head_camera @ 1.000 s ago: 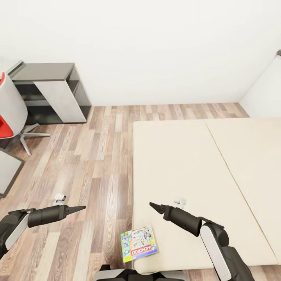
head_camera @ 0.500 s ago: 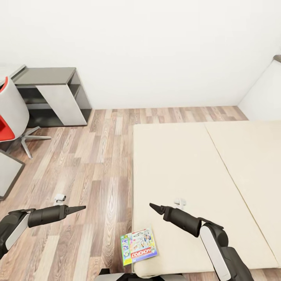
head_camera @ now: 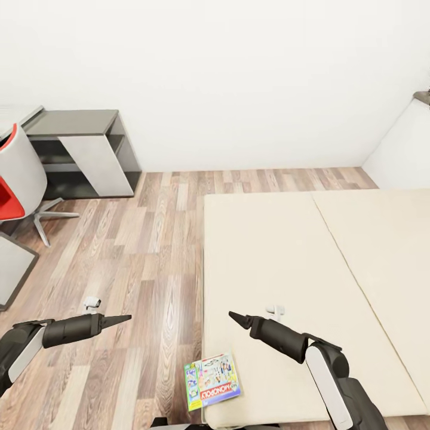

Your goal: Put all the toys in the child's room - the three board games (two on the bed and one on the table), the two jigsaw puzzles on the table, and the tennis ball on the table - inside the toy box on the table in the child's room.

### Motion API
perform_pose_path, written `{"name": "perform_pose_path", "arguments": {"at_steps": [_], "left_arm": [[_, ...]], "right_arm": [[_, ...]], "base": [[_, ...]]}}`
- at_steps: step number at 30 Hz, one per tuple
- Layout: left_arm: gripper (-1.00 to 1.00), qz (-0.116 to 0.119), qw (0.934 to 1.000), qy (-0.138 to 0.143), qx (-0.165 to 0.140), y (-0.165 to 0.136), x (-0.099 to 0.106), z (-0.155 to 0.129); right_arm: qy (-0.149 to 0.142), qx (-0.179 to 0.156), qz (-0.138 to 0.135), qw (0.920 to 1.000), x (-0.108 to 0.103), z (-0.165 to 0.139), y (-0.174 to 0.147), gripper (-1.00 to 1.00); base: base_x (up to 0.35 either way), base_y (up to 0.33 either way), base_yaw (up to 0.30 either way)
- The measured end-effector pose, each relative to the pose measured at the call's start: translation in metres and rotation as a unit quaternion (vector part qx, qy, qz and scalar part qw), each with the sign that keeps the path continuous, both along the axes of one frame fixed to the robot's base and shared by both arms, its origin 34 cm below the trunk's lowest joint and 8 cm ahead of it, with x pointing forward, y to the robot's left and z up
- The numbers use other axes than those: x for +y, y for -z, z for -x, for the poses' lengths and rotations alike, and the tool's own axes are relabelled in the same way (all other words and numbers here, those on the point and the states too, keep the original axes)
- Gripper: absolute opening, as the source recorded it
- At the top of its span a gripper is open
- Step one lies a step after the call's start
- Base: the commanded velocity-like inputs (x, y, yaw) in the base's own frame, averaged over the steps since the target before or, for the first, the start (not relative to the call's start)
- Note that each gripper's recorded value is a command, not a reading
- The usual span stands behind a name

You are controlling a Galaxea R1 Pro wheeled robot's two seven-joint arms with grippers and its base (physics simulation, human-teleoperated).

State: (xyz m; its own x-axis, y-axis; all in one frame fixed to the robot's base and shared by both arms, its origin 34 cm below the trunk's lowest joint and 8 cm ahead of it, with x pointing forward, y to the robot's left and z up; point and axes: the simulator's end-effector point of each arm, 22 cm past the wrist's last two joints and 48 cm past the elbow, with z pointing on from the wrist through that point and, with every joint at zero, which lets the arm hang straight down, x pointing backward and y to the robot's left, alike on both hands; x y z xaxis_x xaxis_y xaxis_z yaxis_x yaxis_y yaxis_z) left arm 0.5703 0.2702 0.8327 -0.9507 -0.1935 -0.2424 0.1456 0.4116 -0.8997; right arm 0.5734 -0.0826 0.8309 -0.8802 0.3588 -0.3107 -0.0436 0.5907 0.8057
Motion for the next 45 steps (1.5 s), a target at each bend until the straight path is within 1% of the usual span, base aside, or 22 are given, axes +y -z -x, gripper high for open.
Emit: {"name": "perform_pose_path", "arguments": {"at_steps": [45], "left_arm": [[1.00,0.000,0.9993,0.000,-0.037,-0.034,0.000,-0.011]], "right_arm": [[0.000,-0.038,0.000,0.9993,0.001,-0.011,-0.035,1.00]], "base": [[0.000,0.000,0.000]]}}
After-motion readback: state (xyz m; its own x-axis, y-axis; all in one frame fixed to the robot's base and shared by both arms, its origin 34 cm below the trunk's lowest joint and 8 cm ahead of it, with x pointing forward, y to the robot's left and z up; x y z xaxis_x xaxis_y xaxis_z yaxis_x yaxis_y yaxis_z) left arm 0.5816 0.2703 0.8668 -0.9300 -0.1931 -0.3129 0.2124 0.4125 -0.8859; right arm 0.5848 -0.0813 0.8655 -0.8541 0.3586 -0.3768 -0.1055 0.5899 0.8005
